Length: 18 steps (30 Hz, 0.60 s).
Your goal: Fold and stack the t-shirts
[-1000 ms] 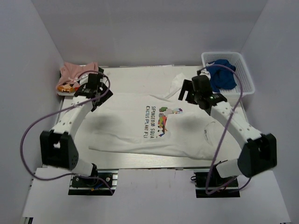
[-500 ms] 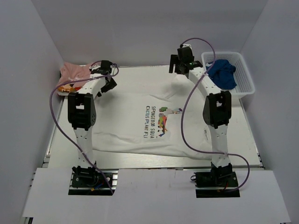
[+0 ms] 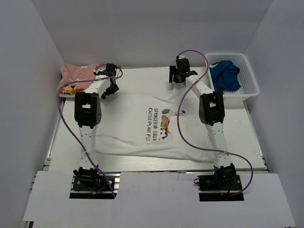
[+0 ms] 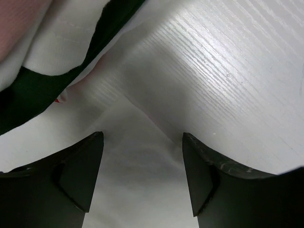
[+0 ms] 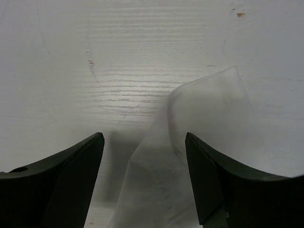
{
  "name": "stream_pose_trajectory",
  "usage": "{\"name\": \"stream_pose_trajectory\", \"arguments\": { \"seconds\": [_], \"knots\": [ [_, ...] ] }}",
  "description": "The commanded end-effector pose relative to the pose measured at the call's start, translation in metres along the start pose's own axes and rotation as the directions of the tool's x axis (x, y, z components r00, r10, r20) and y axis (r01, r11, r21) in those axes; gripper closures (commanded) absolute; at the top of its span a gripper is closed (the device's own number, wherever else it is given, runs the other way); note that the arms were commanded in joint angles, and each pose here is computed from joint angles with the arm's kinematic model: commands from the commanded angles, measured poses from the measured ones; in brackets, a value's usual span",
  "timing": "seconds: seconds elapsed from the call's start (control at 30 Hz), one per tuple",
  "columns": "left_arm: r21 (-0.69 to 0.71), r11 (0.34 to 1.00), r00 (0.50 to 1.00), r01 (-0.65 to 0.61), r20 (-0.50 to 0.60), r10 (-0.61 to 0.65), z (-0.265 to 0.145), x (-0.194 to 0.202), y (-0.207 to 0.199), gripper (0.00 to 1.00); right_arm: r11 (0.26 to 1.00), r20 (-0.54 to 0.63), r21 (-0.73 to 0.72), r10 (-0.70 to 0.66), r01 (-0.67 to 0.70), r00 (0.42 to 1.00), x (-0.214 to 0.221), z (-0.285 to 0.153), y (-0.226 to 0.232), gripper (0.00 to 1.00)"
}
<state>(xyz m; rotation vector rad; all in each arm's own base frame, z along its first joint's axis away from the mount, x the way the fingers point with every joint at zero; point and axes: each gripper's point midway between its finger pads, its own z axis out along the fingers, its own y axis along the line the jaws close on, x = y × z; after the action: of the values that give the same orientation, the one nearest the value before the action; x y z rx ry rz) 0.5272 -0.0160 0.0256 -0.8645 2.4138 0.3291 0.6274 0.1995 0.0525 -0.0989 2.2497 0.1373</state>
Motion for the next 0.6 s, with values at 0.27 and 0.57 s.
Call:
{"name": "stream_pose_trajectory", "arguments": {
  "seconds": [0.27,0.57],
  "knots": [
    [0.032,0.999,0.999,0.03,-0.014,-0.03,0.005,-0.009,-0.001,0.44,0.994,-0.014,-0.065,0.092,-0.093,0.996,0.016,0.021,0.009,0.67],
    [-0.04,0.999,0.998,-0.014,-0.068,0.011,0.008,0.011,0.019,1.0,0.992,0.1,-0.022,0.129,-0.127,0.987,-0.034,-0.049,-0.002,1.0]
  ]
}}
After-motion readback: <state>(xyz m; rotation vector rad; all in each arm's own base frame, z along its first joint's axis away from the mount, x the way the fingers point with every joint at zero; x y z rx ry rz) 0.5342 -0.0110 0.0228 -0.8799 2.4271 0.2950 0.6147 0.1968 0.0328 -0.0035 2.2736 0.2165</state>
